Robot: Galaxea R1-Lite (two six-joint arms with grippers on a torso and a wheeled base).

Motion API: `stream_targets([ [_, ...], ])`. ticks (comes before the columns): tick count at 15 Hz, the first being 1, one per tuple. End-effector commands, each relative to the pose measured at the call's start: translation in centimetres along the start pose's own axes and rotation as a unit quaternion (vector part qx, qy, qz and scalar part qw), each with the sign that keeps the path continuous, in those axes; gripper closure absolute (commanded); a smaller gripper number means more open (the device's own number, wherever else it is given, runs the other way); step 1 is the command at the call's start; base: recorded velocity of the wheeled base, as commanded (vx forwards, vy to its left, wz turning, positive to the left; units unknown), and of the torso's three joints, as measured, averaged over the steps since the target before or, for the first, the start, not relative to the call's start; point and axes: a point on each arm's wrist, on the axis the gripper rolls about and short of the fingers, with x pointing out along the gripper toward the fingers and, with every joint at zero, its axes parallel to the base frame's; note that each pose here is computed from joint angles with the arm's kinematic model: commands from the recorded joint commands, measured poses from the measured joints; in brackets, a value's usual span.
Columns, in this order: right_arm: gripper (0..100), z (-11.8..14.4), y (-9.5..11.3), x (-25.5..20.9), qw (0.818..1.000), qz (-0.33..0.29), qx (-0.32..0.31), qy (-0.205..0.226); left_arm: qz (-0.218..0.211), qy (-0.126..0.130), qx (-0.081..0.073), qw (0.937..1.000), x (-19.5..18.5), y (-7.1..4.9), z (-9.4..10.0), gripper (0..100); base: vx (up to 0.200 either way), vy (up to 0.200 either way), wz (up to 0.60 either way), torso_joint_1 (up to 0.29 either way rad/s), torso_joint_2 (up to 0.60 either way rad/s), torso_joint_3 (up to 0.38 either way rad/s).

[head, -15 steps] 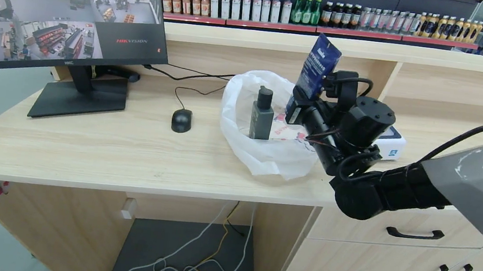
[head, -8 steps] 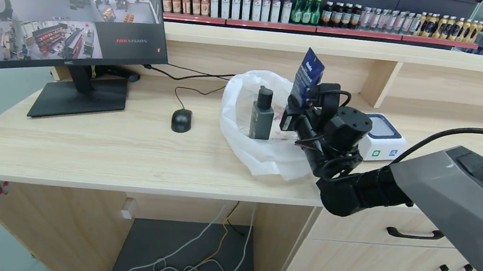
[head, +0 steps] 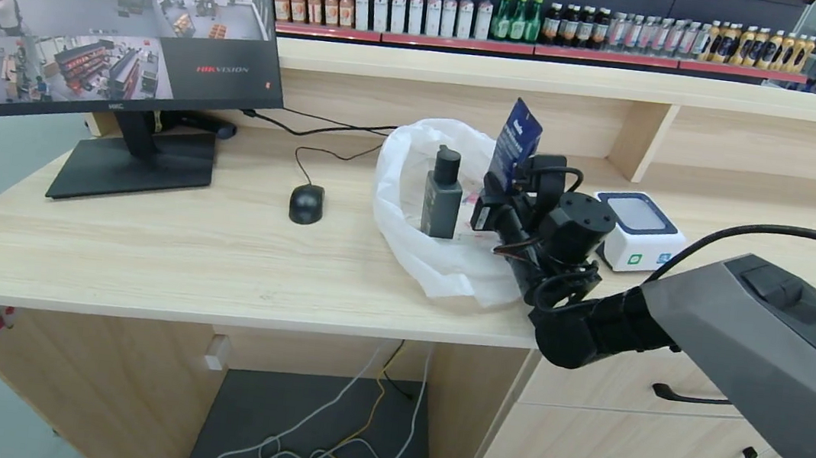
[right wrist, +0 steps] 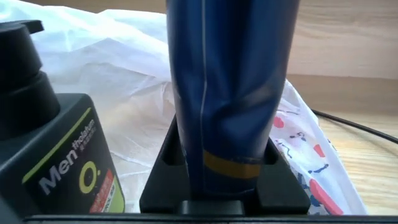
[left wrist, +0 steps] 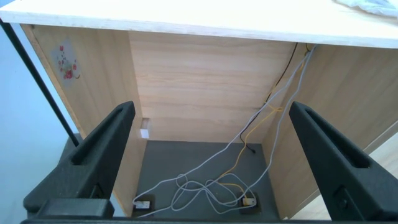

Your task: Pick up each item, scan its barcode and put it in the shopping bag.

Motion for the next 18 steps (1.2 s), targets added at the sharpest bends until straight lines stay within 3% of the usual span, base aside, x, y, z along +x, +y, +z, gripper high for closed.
stream_targets([
  [1,100,-0.5,0.1,-0.1,1.000,0.002,-0.002,0.007,0.000,0.000,0.000,1.0000,0.0,0.0,0.0,0,0.000,0.000,0.00,0.000,0.00,0.000],
  [7,100,-1.3,0.0,-0.4,1.000,0.003,-0.004,0.021,0.000,0.000,0.005,1.0000,0.0,0.0,0.0,0,0.000,0.000,0.00,0.000,0.00,0.000],
  [11,100,-3.3,-0.2,-2.1,0.998,0.006,-0.002,0.061,0.000,0.000,0.006,1.0000,0.0,0.0,0.0,0,0.000,0.000,0.00,0.000,0.00,0.000],
  [18,100,-2.9,-0.5,-2.2,0.998,0.003,-0.001,0.059,-0.001,0.000,0.006,1.0000,0.0,0.0,0.0,0,0.000,0.000,0.00,0.000,0.00,0.000],
])
